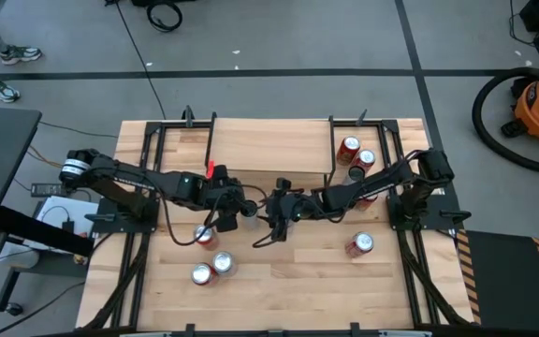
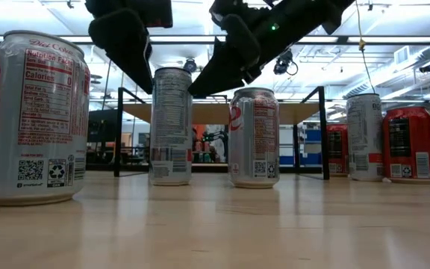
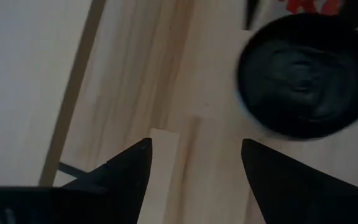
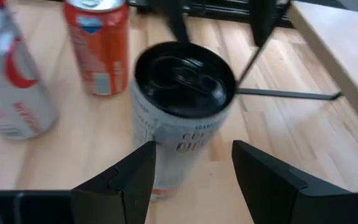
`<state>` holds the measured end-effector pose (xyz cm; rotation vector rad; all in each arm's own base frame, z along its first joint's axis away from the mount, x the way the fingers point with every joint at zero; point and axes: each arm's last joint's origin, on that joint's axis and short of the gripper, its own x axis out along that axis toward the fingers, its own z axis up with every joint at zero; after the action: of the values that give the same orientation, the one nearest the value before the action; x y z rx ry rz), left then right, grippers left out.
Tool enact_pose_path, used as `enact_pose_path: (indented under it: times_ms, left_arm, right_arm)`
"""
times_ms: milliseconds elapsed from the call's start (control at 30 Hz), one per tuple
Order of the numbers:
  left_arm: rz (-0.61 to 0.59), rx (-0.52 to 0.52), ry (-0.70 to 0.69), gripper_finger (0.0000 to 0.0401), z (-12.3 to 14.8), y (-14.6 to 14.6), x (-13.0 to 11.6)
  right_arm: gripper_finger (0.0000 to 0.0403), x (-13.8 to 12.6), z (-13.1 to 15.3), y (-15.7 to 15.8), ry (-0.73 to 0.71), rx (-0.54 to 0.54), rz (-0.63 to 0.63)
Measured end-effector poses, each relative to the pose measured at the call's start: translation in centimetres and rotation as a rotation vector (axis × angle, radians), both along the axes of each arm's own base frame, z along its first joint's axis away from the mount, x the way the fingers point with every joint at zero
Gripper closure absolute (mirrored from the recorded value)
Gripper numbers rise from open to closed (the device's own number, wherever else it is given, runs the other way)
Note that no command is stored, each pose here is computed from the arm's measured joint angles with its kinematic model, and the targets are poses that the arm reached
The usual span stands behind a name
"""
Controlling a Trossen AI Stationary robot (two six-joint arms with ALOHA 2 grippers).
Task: Place canned beverage on shelf
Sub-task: Put the left white soda can on the shelf
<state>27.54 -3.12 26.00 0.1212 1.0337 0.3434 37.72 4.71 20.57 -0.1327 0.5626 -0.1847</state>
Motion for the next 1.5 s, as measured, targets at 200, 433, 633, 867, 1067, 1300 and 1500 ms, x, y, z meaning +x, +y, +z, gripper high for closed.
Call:
enact_pose_path:
  times_ms: [200,433,633,867,1067,1300,1500]
  left_arm:
    - [0.002,-0.061,0.002,0.0143,-0.1,-1.1,-0.3]
    - [-0.039,-0.076,-0.002,0.0143,-0.1,-2.9,-0.7]
    - [-0.012,-0.036,0.073,0.0143,-0.4,-2.1,-1.2]
    - [0.083,0.064,0.027,0.0143,-0.2,-0.5,-0.8]
    - [0.086,0.048,-0.022,0.0143,0.0,-0.2,-0.2]
    - [0.063,0.028,-0.022,0.0143,0.0,-0.8,-0.3]
    - [0.044,0.009,-0.026,0.0143,0.0,-1.7,-0.5]
  right_arm:
    - [0.0181,0.0,0.0,-0.6,-0.003,-0.019,-0.042]
    - [0.0181,0.1,0.3,-0.9,-0.022,-0.089,-0.099]
    - [0.0181,-0.1,0.6,-0.6,-0.009,-0.041,0.016]
    - [0.0182,0.0,0.9,-0.4,-0.033,-0.004,0.079]
    - [0.0182,0.2,1.2,-0.4,-0.071,0.005,0.069]
    - [0.0182,0.2,1.1,-0.9,-0.066,0.000,0.040]
    - [0.0182,0.1,0.9,-1.2,-0.040,-0.025,-0.001]
